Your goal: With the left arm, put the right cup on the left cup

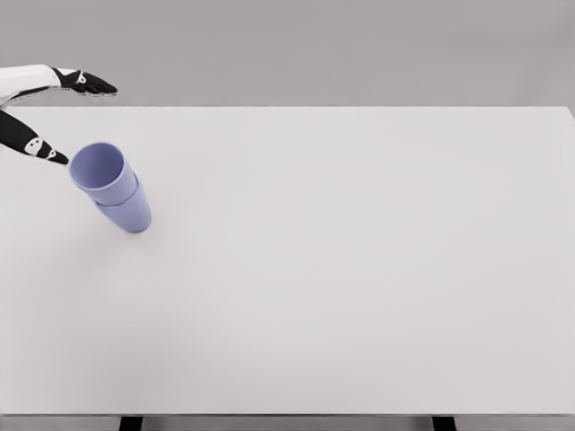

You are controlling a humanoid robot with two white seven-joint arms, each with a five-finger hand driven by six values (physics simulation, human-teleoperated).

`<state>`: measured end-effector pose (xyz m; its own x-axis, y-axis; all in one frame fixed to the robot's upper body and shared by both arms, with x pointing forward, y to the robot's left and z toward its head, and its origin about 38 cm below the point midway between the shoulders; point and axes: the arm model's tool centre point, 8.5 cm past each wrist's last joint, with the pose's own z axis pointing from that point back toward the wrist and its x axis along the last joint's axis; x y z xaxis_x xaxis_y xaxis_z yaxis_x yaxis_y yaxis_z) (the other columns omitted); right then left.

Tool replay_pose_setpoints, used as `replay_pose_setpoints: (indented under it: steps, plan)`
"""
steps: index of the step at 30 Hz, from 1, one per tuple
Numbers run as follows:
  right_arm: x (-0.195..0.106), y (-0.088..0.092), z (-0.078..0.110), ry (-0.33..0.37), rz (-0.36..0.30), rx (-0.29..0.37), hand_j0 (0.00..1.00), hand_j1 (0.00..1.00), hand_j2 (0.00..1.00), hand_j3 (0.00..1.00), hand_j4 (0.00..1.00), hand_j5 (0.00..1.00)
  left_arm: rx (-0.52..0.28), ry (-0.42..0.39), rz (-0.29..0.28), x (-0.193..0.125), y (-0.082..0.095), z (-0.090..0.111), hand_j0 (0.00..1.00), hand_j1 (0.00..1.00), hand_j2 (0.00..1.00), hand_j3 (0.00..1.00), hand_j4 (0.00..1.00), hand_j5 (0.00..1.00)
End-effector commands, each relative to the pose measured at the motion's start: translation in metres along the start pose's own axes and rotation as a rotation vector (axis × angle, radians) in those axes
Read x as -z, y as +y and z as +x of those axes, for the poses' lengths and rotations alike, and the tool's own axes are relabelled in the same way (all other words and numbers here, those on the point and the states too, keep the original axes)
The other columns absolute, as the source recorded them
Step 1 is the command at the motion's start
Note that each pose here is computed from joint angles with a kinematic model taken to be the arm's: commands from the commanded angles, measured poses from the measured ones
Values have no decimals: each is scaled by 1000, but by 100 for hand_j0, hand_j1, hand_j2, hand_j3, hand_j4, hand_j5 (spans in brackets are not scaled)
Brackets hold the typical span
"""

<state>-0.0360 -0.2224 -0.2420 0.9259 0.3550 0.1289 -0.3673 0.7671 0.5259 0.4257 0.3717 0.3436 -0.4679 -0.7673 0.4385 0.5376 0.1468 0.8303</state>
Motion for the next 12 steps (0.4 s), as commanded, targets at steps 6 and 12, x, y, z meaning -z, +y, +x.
replay_pose_setpoints:
  steps: [6,12]
  plan:
    - [0,0,0,-1,1,-3,100,100,100,100,100,100,128,-631,62,-9,14,119,100,100,100,100,100,100]
    - [0,0,0,-1,1,-1,100,100,100,100,100,100,61,-844,-44,61,-21,164,100,100,100,100,100,100]
